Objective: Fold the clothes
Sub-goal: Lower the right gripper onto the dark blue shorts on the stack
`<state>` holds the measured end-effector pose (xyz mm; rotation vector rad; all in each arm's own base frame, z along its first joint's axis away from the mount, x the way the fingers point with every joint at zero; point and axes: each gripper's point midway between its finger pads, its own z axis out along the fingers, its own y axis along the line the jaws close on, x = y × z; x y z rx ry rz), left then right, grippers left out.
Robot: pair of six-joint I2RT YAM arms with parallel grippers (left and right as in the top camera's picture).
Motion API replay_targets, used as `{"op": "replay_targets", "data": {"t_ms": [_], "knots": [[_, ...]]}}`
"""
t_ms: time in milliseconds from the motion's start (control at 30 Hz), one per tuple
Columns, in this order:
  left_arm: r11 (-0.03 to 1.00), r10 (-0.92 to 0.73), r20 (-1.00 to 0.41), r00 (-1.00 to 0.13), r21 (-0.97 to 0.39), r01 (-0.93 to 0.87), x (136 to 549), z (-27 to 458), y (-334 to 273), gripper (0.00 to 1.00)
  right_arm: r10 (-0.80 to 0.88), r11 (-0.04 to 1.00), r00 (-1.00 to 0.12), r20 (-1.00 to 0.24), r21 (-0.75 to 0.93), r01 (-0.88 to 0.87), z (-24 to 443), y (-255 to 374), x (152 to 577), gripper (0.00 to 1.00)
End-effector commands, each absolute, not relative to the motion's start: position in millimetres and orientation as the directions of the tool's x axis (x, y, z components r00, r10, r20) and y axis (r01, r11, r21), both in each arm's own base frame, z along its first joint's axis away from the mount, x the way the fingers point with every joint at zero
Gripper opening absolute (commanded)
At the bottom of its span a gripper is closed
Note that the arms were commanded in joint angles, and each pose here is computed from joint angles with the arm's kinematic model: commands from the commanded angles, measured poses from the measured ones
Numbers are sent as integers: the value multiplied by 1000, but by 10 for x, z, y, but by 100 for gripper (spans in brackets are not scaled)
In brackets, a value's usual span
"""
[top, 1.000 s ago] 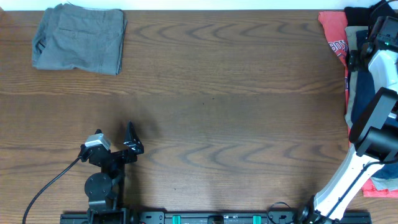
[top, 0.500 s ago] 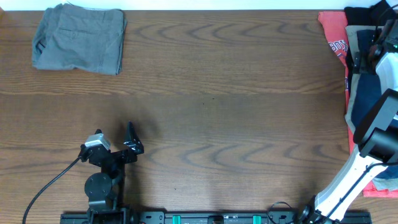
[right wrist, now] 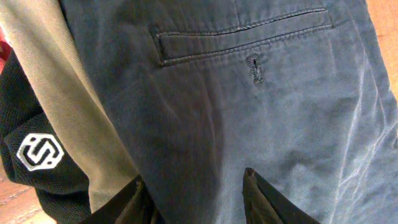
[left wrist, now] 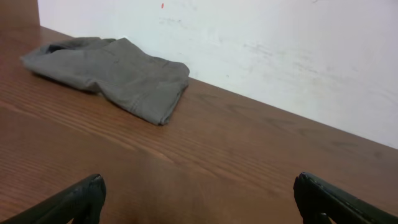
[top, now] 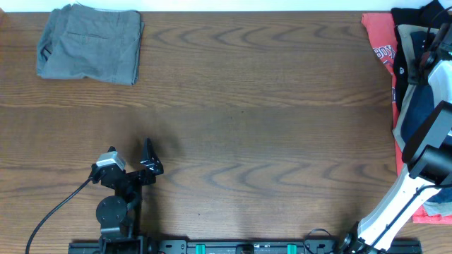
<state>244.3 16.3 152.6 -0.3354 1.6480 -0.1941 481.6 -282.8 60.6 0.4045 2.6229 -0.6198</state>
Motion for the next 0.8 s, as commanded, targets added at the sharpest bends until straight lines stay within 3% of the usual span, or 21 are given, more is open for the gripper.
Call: {"op": "replay_targets", "data": {"t_ms": [0,100,200,300,400,533,767], "knots": [[941,-326,-938,-116,-310,-138,2431,1366,198,98,246,813,-841,-481,-370,450,742,-3025,4685,44],[941,-326,-938,-116,-310,-138,2431,1366,198,98,265,814,-824,-500,-342,469,779,-3005,4706,35],[941,-326,-938,-116,-310,-138,2431,1366,198,98,260,829,-815,-518,-313,464,842,-2969,4742,34],[941,-326,-938,-116,-310,-138,2431,1366,198,98,257,829,-804,-536,-306,468,948,-2969,4749,24],[941,-326,-938,-116,-310,-138,2431,1366,198,98,252,826,-795,-552,-306,474,1049,-2971,4752,23],[941,-326,-938,-116,-310,-138,2431,1366,198,98,251,823,-788,-562,-304,479,1126,-2969,4748,4],[941,-326,-938,-116,-310,-138,2431,1366,198,98,260,821,-786,-561,-300,486,1120,-2974,4735,1]]}}
